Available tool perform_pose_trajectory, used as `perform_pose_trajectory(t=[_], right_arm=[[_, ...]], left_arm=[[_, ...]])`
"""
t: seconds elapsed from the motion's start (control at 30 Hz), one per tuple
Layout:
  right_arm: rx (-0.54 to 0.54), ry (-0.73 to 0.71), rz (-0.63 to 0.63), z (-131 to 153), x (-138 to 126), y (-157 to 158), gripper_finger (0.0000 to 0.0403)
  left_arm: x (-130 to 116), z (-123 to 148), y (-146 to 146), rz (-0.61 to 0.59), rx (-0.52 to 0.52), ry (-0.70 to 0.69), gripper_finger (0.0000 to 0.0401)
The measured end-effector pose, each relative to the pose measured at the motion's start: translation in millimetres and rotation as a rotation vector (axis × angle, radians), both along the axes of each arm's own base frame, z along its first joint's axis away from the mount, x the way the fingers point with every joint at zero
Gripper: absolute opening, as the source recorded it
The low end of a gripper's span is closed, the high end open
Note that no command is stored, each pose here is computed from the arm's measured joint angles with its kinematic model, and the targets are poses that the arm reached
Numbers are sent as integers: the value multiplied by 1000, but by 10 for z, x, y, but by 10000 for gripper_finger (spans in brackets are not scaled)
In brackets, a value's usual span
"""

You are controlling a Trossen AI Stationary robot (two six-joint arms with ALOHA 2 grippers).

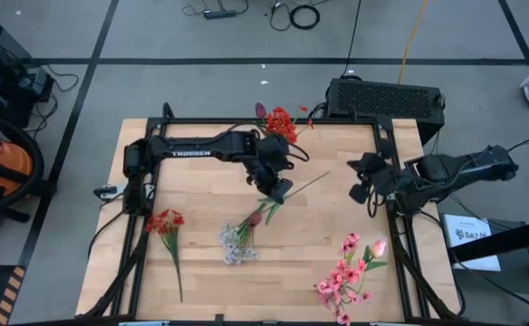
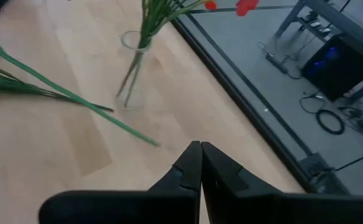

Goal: Sort flowers into vase by color
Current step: Put the dark red flower into the transparent vase

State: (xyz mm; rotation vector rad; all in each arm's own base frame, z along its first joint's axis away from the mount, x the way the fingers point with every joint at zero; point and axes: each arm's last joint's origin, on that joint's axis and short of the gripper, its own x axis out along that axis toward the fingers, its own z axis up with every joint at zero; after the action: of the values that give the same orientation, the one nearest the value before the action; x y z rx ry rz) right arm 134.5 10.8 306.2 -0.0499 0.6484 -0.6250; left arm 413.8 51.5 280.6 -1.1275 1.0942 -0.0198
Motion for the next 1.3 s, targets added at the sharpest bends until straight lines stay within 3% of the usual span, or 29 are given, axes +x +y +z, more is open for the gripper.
perform_pose_trajectory(t=[0.47, 0.73, 1.1, 1.3], right_arm=[[-26, 57, -5, -22, -23, -39, 1], [-13, 130, 22, -64, -67, -39, 1], [-19, 153, 45, -69, -72, -37, 1], [-18, 151, 43, -69, -72, -37, 1]], left_arm=[[-194, -34, -133, 30, -14, 237, 13], [-405, -94, -260, 40, 12, 503, 13], [-584, 129, -416, -25, 95, 480, 13], [-882, 363, -391, 13, 183, 437, 13]])
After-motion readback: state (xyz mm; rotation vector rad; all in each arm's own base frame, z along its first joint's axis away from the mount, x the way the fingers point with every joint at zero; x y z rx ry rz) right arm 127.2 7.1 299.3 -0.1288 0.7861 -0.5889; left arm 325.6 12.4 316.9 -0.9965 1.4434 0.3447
